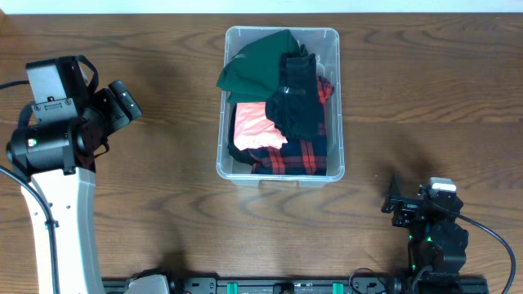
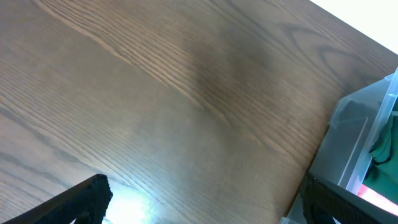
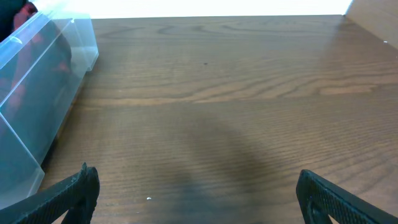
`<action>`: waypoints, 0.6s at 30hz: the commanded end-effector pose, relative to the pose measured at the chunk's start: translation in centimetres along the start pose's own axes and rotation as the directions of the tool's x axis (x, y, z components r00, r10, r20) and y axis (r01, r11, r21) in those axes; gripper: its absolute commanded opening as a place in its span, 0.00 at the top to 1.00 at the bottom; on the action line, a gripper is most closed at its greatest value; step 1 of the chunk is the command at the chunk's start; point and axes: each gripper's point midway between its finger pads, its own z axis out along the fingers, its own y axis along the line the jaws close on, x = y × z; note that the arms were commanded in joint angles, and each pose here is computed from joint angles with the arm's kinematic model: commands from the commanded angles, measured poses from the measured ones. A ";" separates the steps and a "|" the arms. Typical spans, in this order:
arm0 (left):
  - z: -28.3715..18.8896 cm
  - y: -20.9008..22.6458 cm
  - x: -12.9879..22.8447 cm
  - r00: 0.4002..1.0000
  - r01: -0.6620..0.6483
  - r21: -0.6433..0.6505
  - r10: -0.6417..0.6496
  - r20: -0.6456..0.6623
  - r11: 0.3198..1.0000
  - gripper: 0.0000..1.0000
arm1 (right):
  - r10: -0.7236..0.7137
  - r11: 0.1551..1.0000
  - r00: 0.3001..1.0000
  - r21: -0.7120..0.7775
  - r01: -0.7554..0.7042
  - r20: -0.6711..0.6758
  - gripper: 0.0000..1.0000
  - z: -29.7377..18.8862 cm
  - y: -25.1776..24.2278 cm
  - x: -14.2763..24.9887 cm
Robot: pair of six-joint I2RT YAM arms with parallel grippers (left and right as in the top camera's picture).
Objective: Pack container
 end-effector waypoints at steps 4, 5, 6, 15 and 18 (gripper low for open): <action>0.2 0.3 0.1 1.000 0.008 -0.011 -0.008 -0.005 1.000 0.02 | 0.017 1.000 1.000 -0.001 -0.017 0.007 0.01 0.0 0.0 0.0; 0.2 0.3 0.1 1.000 0.008 -0.011 -0.008 -0.005 1.000 0.02 | 0.017 1.000 1.000 -0.001 -0.017 0.007 0.01 0.0 0.0 0.0; 0.2 0.3 0.1 1.000 0.008 -0.011 -0.008 -0.005 1.000 0.02 | 0.017 1.000 1.000 -0.001 -0.017 0.007 0.01 0.0 0.0 0.0; -0.1 0.2 0.1 1.000 0.007 -0.006 -0.007 0.003 1.000 0.02 | 0.017 1.000 1.000 -0.001 -0.017 0.007 0.01 0.0 0.0 0.0; -1.4 -0.1 0.0 0.999 -0.001 0.014 0.000 0.036 1.000 0.02 | 0.017 1.000 1.000 -0.001 -0.017 0.007 0.01 0.0 0.0 0.0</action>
